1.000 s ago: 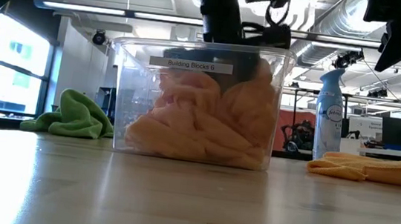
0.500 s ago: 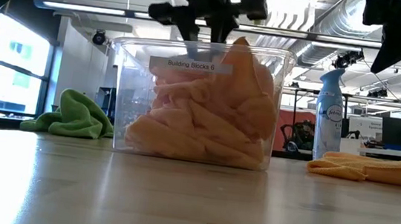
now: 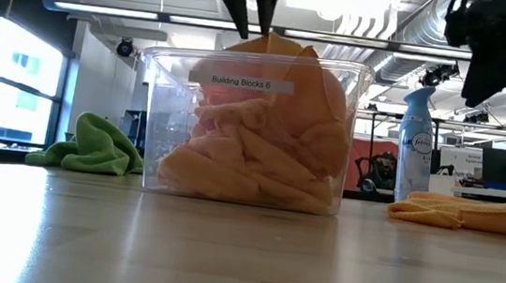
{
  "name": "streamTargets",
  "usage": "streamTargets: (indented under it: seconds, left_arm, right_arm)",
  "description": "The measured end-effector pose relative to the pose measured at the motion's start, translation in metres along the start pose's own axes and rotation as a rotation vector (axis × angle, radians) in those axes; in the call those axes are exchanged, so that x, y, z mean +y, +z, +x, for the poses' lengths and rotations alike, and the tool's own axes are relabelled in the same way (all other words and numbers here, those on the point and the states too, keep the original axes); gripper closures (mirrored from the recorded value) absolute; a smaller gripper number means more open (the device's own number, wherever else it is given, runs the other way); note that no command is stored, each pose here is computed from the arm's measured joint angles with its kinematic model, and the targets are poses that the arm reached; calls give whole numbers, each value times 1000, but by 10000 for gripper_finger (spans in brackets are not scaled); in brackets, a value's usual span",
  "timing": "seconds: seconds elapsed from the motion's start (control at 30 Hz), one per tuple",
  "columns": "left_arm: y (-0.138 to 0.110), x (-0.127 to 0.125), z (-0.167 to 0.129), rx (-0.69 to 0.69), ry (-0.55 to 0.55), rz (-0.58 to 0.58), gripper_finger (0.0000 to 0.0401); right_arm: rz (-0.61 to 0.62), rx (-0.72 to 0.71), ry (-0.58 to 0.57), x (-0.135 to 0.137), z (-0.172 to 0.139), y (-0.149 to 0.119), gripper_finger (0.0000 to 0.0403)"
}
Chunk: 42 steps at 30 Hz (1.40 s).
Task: Sort microfiber towel by color & place in baskets
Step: Put the orange microfiber towel into the bottom transparent bin
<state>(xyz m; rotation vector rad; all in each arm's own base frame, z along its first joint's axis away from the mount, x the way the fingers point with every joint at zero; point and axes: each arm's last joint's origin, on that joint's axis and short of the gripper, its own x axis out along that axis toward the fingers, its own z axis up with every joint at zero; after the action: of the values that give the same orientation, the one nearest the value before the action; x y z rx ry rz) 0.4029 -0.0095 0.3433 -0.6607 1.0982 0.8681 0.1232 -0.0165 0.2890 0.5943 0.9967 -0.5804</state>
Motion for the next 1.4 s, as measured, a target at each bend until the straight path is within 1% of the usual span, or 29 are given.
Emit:
streamTargets:
  seconds: [0.1, 0.2, 0.37, 0.47, 0.57, 0.67, 0.77, 0.87, 0.97, 1.07, 1.17, 1.27, 1.4]
  left_arm:
    - [0, 6, -13, -10, -30, 21, 272]
    - [-2, 9, -22, -43, -36, 79, 272]
    - [-2, 16, -35, -89, -42, 172, 272]
    - [-1, 21, -41, -112, -40, 243, 272]
    - [-3, 22, -40, -115, -29, 307, 272]
    - [-8, 25, -37, -121, 0, 348, 272]
    - [-15, 34, -34, -115, 21, 368, 272]
    - [-24, 45, -34, -138, -21, 392, 272]
    - [-36, 64, -34, -169, -115, 399, 272]
    - [-51, 91, -33, -203, -200, 379, 272]
    - [-69, 122, -32, -236, -264, 319, 272]
    - [-87, 153, -32, -285, -335, 273, 272]
    - [-108, 184, -33, -351, -452, 209, 272]
  right_arm:
    - [22, 26, -24, 3, 6, 3, 251]
    - [33, 46, -52, 6, 12, 5, 238]
    - [40, 96, -99, 11, 23, 8, 234]
    - [90, 129, -135, 14, 32, 11, 234]
    - [153, 161, -179, 19, 42, 12, 233]
    - [167, 195, -232, 25, 52, 11, 233]
    - [177, 210, -289, 32, 60, 8, 233]
    - [173, 214, -315, 40, 66, 3, 233]
    - [196, 174, -342, 46, 67, -2, 233]
    - [229, 135, -356, 50, 66, -5, 233]
    - [258, 107, -363, 50, 68, -8, 234]
    - [299, 119, -379, 43, 83, -17, 233]
    - [371, 151, -367, 33, 107, -34, 233]
